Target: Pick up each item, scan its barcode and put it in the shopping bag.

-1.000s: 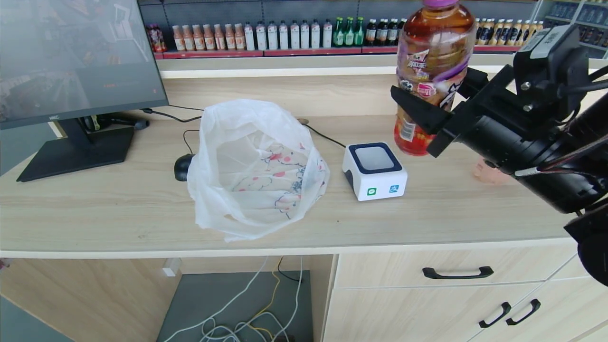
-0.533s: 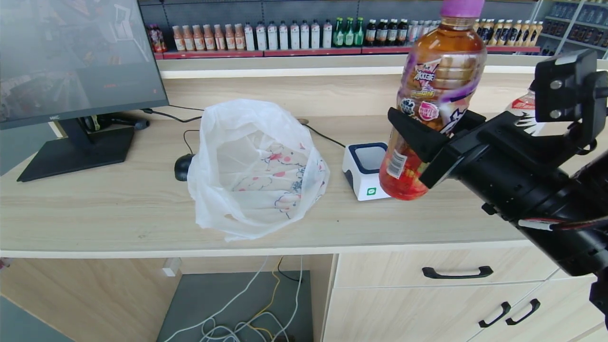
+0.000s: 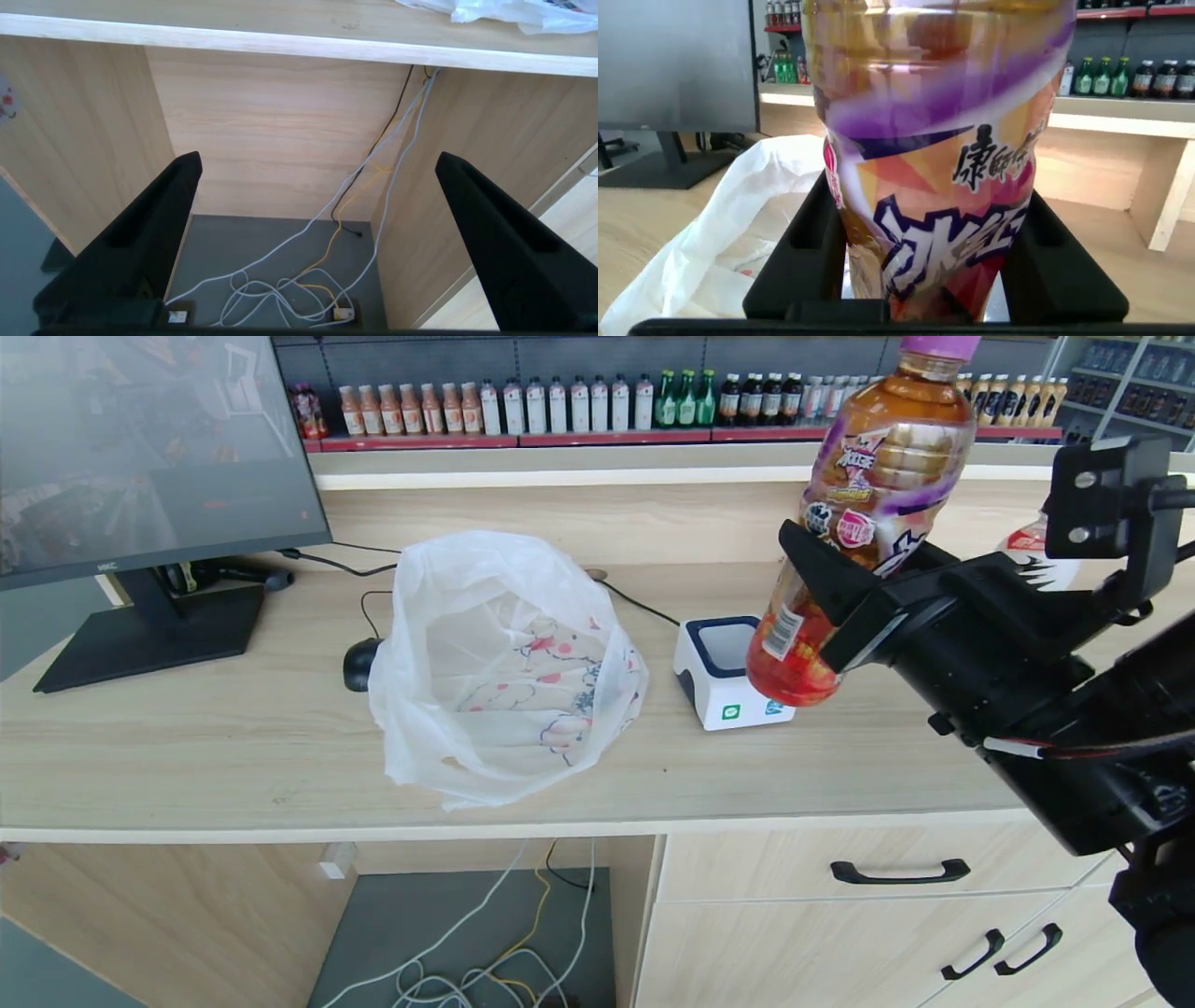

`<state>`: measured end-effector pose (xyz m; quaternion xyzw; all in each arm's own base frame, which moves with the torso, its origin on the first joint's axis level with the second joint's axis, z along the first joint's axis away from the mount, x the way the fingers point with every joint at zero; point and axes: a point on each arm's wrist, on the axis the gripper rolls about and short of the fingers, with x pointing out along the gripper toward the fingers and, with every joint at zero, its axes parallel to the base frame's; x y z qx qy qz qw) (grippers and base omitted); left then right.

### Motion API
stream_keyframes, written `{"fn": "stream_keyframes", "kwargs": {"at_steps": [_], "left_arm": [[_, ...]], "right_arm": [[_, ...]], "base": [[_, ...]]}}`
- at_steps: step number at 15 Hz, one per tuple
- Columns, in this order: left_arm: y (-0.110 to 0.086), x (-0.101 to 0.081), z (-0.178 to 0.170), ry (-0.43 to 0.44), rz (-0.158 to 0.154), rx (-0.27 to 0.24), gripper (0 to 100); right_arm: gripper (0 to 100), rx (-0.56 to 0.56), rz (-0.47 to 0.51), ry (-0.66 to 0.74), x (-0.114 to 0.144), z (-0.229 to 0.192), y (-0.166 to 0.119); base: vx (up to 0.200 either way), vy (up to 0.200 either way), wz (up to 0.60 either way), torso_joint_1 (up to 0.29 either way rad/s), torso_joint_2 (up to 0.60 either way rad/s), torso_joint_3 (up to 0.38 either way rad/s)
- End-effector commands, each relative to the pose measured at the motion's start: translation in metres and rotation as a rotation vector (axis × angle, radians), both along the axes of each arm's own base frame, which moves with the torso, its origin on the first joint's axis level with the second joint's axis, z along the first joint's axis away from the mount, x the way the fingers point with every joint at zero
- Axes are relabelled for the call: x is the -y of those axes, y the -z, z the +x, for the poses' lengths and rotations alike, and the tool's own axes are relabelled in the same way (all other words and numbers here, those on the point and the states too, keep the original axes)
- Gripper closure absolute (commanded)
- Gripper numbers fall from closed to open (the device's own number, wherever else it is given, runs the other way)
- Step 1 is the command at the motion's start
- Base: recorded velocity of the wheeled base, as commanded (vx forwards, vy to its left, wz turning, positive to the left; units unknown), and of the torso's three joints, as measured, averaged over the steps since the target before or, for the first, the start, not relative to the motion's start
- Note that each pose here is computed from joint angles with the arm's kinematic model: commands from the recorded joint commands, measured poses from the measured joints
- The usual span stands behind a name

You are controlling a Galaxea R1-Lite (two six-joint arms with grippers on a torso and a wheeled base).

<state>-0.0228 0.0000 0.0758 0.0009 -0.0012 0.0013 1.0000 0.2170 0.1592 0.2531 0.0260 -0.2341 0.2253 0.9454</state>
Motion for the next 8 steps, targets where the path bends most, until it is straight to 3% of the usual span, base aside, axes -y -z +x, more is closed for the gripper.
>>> {"fn": "stream_keyframes", "kwargs": {"at_steps": [1, 8], "left_arm": [[0.0000, 0.0000, 0.0000, -0.001, 0.000, 0.001, 0], [0.0000, 0.0000, 0.0000, -0.001, 0.000, 0.001, 0]], "right_arm": [[100, -0.031, -0.017, 0.005, -0.0038, 0.0070, 0.0094], [100, -0.074, -0.012, -0.011, -0.0045, 0.0085, 0.0110]], "base": [[0.000, 0.200, 0.00, 0.007, 0.00, 0.007], [0.000, 0.200, 0.00, 0.004, 0.00, 0.002]]}}
